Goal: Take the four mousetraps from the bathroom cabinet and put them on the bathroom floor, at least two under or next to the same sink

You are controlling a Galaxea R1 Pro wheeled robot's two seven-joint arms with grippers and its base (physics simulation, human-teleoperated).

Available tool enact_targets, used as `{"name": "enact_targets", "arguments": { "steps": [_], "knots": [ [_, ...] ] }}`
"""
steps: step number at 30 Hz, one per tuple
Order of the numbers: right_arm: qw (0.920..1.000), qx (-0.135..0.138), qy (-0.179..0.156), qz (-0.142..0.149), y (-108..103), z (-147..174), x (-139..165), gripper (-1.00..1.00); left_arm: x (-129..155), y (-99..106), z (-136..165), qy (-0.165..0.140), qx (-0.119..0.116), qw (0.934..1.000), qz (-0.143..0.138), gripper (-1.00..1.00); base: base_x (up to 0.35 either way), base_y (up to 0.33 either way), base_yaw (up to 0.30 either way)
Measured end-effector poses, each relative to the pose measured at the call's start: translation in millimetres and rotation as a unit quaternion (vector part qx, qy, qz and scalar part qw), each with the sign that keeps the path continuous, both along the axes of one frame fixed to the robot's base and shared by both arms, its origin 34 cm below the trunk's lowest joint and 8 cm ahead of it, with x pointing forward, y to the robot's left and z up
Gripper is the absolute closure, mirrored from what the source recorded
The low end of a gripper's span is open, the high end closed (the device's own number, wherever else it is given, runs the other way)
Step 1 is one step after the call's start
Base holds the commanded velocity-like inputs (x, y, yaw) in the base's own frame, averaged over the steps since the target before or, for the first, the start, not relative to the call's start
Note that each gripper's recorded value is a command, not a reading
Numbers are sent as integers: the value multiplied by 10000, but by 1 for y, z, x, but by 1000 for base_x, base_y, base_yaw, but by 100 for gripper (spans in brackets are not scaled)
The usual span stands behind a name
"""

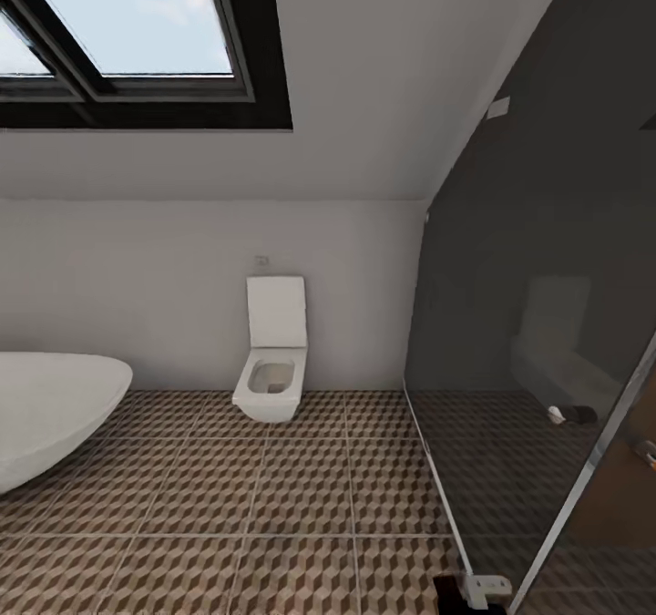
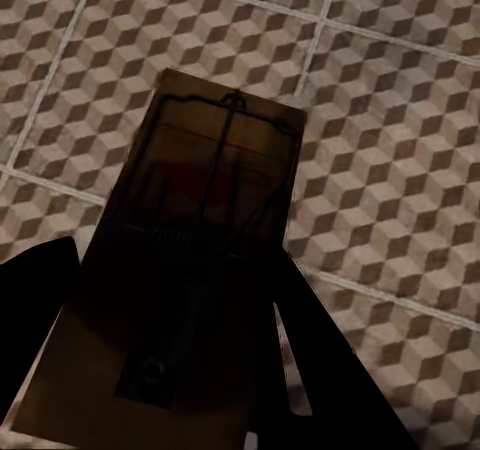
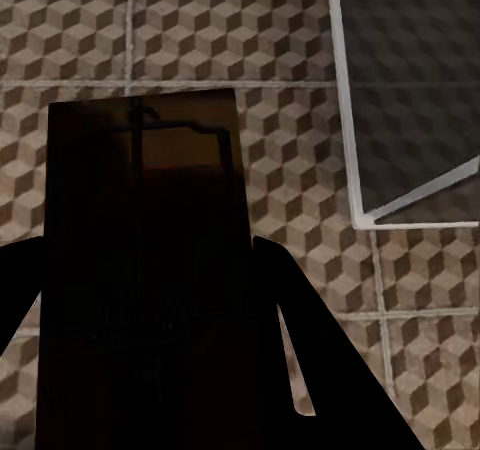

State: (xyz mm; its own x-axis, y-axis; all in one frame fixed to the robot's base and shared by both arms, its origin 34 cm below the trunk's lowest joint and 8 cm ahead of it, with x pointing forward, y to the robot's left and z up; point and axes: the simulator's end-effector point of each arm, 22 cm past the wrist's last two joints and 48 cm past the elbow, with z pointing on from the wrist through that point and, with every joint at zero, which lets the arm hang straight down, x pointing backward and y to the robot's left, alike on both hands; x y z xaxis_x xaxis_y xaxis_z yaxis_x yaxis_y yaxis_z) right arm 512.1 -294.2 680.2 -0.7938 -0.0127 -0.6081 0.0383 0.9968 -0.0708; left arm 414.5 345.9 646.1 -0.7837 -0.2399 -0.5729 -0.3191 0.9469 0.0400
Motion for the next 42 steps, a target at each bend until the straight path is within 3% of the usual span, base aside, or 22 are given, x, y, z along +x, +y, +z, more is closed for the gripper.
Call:
{"name": "enact_targets", "arguments": {
  "steps": [42],
  "knots": [
    [10000, 14, 0, 7, 2, 0, 0, 100, 0, -11, -2, 18, -56, 10000, -23, 100, 0, 0, 300]
  ]
}}
